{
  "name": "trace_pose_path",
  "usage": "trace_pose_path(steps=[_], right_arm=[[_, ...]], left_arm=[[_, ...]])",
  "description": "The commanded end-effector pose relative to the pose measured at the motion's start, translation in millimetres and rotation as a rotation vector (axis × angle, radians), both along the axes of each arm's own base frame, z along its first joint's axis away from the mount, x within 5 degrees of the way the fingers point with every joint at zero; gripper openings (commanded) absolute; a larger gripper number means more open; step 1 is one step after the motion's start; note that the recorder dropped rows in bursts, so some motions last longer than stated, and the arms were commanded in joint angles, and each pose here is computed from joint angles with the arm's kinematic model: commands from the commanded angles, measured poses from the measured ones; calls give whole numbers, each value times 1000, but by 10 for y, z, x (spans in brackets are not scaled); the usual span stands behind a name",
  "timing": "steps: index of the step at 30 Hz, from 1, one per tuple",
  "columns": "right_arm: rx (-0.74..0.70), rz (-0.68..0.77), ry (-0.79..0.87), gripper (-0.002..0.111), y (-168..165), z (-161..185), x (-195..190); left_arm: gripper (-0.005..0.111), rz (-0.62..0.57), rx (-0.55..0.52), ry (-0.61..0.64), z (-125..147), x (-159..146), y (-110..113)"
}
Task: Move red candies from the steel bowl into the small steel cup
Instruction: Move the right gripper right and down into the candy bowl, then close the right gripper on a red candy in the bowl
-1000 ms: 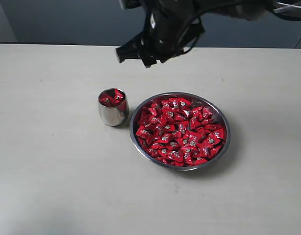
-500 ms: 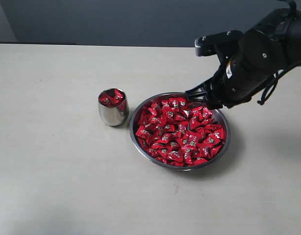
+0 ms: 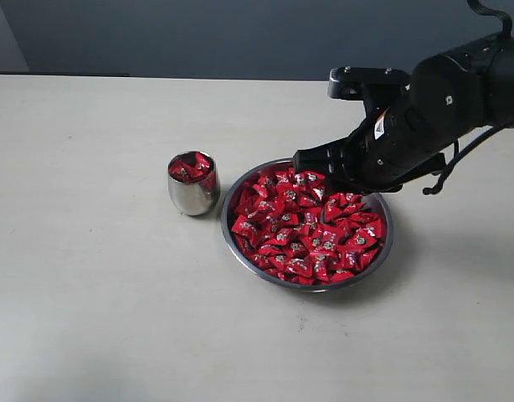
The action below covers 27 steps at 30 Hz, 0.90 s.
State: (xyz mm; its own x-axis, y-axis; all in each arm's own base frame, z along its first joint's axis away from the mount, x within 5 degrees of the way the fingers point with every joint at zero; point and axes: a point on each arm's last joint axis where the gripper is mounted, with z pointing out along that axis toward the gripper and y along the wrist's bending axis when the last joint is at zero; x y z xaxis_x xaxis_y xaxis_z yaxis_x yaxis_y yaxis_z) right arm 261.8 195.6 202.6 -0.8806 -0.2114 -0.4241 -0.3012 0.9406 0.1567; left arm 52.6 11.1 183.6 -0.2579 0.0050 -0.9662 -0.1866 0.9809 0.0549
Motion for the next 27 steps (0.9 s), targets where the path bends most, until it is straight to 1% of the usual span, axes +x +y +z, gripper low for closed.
trace_pose_path(steps=[1, 8, 14, 18, 27], right_arm=[[-5, 9, -1, 38, 31, -44, 61], [-94, 34, 144, 38, 155, -352, 194], [-135, 38, 198, 38, 168, -546, 211], [-146, 39, 212, 38, 170, -610, 214], [-149, 38, 226, 38, 168, -620, 205]], left_arm=[[0, -6, 2, -8, -6, 1, -3], [0, -6, 2, -8, -6, 1, -3], [0, -6, 2, -8, -6, 1, -3], [0, -6, 2, -8, -6, 1, -3], [0, -6, 2, -8, -6, 1, -3]])
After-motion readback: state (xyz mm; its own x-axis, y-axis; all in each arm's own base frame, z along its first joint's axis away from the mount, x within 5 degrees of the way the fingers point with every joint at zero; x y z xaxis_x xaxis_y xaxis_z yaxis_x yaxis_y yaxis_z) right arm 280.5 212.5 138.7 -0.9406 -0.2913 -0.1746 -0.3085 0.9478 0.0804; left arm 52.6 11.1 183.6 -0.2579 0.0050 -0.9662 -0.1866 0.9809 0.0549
